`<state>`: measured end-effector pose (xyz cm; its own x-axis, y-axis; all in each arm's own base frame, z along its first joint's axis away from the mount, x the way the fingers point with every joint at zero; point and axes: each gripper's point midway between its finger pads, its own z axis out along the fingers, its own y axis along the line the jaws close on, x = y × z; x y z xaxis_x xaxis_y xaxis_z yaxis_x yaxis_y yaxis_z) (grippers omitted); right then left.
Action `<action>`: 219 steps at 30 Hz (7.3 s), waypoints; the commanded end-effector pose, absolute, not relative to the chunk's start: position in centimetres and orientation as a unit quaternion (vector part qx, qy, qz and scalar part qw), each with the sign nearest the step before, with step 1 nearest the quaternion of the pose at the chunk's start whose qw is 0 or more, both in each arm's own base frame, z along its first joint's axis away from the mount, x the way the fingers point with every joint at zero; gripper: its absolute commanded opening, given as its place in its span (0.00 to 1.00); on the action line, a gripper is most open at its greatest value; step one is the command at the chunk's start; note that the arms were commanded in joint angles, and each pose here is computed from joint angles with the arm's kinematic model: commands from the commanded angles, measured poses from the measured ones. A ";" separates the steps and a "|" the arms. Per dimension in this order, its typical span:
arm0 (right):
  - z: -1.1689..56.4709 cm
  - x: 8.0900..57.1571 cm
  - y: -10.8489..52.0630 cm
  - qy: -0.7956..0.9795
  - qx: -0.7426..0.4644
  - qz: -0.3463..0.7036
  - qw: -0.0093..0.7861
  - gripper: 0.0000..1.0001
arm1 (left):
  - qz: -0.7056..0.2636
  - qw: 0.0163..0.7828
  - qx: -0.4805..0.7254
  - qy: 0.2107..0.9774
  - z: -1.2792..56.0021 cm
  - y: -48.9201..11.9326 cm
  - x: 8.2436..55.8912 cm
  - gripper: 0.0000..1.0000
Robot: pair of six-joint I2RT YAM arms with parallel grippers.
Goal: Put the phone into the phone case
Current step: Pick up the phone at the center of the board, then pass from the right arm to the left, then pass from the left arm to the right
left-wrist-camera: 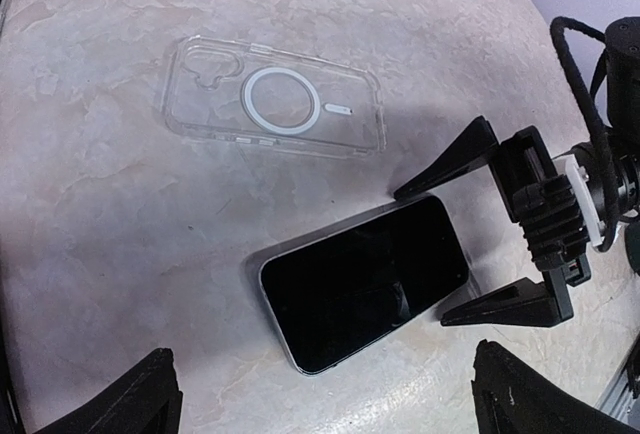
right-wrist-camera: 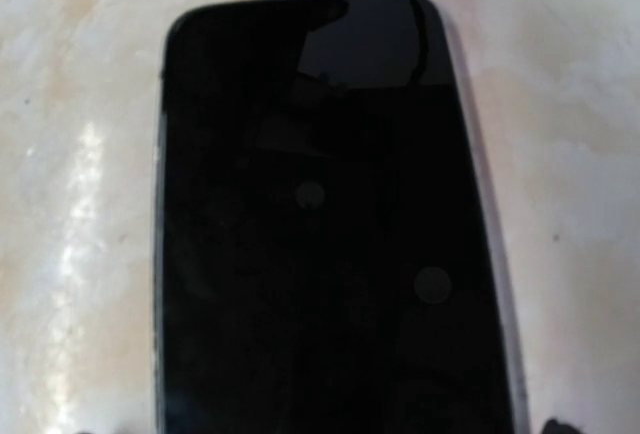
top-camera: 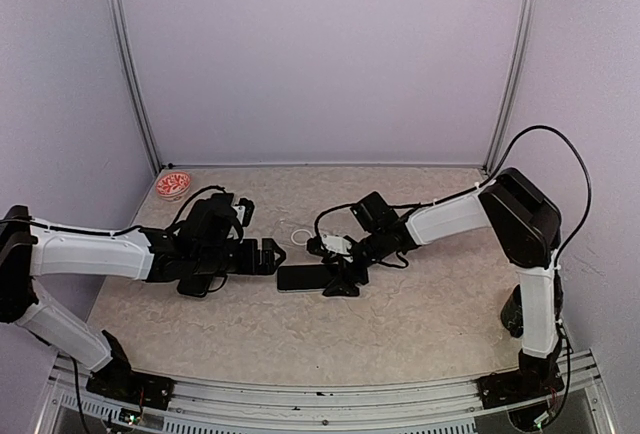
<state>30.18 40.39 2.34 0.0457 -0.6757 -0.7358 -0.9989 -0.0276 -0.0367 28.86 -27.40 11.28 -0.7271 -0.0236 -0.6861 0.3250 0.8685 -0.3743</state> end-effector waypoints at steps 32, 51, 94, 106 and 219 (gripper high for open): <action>5.2 28.1 40.9 0.617 -0.649 0.288 0.338 0.58 | -0.266 0.374 0.067 0.886 11.1 -27.1 28.3 0.99; 12.0 25.8 41.3 0.571 -0.634 0.292 0.433 0.57 | -0.369 0.362 0.087 0.852 12.7 -29.5 27.1 0.99; 14.0 24.3 41.3 0.547 -0.627 0.255 0.493 0.58 | -0.481 0.314 0.137 0.807 13.6 -33.4 24.7 0.80; 13.6 24.6 40.9 0.550 -0.626 0.240 0.497 0.58 | -0.512 0.304 0.153 0.789 14.4 -34.4 24.1 0.38; 23.8 20.9 39.7 0.573 -0.387 0.654 0.307 0.22 | -0.583 0.482 0.226 0.613 25.8 -36.2 22.5 0.00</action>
